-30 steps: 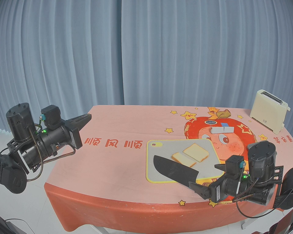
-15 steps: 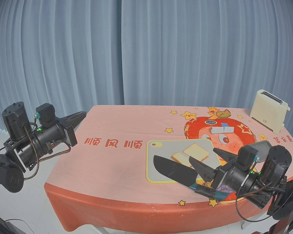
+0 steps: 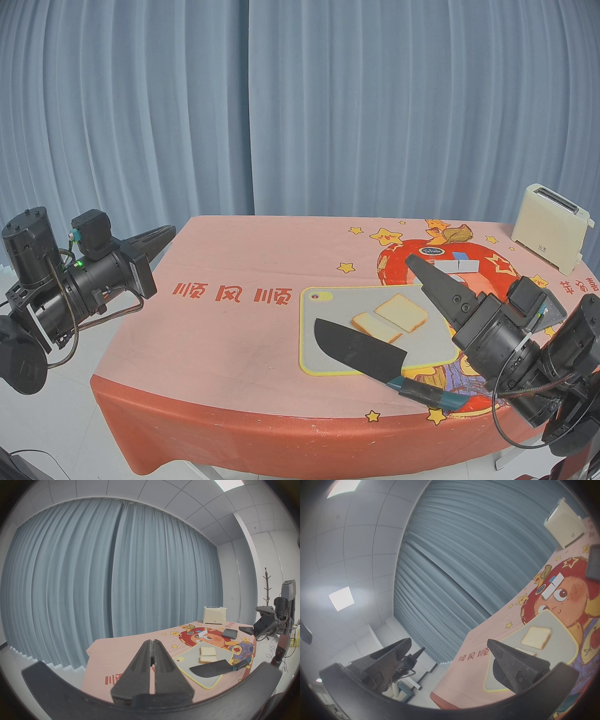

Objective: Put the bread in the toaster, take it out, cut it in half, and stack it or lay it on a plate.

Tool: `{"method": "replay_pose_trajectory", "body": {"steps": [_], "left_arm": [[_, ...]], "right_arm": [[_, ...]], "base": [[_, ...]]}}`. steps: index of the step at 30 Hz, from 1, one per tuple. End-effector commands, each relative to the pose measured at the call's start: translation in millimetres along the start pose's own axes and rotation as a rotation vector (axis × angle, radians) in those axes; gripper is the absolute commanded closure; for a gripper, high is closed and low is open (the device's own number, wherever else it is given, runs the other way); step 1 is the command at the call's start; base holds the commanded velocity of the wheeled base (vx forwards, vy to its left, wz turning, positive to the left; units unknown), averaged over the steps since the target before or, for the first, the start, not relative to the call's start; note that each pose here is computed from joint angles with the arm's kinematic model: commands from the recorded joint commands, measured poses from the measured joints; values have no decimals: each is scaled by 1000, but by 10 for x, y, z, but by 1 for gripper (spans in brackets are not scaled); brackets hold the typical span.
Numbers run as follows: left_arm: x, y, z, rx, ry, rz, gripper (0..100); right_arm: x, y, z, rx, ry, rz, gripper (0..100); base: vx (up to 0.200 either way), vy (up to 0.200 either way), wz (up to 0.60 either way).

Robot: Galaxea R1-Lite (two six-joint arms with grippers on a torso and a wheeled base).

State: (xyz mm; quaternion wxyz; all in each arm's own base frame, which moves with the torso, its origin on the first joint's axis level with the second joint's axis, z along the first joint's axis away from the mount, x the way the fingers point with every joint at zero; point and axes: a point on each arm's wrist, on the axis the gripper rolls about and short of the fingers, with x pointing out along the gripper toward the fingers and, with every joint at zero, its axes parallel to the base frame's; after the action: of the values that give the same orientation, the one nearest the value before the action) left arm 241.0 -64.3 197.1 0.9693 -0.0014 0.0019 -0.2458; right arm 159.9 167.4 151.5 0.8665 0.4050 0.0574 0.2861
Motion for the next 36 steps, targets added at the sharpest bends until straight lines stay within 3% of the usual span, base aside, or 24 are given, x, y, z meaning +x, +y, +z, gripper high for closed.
{"method": "replay_pose_trajectory", "body": {"steps": [1,2,4,5,6,7,14,16,20,24,26,27,32,35,36], "left_arm": [[1,0,-8,-1,3,0,100],[0,0,-12,-1,4,1,100],[-42,-11,-8,-1,3,3,100],[-73,-19,-10,-1,3,3,100],[-95,-25,-12,-1,3,3,100],[-261,-72,-10,0,-2,1,100],[-849,-217,7,33,-68,18,100],[-1175,-299,-80,54,-90,25,100],[-1647,-419,-359,91,-40,56,100],[-2061,-516,-525,87,-35,124,100],[-2134,-532,-554,85,-31,137,100],[-2338,-577,-649,80,-18,183,100],[-2659,-657,-880,62,18,308,100],[-2604,-628,-897,17,-37,357,100],[-2590,-621,-940,15,-36,369,100]], "right_arm": [[-83,-70,48,-175,60,44,0],[-104,-105,50,-237,90,60,0],[-156,-297,56,-499,189,64,0],[-167,-366,67,-579,214,48,0],[-168,-396,74,-607,222,38,0],[-150,-539,146,-745,254,-30,0],[26,-600,222,-764,340,-118,0],[65,-609,229,-771,415,-153,0],[136,-558,232,-778,527,-185,0],[120,-499,231,-861,612,-170,0],[115,-495,229,-877,628,-169,0],[89,-493,212,-898,674,-172,0],[65,-482,143,-907,727,-174,0],[7,-499,106,-913,750,-171,0],[-27,-495,98,-921,756,-165,0]], "base": [[0,0,0],[0,0,0],[0,0,0],[0,0,0],[0,0,0],[0,0,0],[0,0,0],[0,0,0],[0,0,0],[0,0,0],[0,0,0],[0,0,0],[0,0,0],[0,0,0],[0,0,0]]}}
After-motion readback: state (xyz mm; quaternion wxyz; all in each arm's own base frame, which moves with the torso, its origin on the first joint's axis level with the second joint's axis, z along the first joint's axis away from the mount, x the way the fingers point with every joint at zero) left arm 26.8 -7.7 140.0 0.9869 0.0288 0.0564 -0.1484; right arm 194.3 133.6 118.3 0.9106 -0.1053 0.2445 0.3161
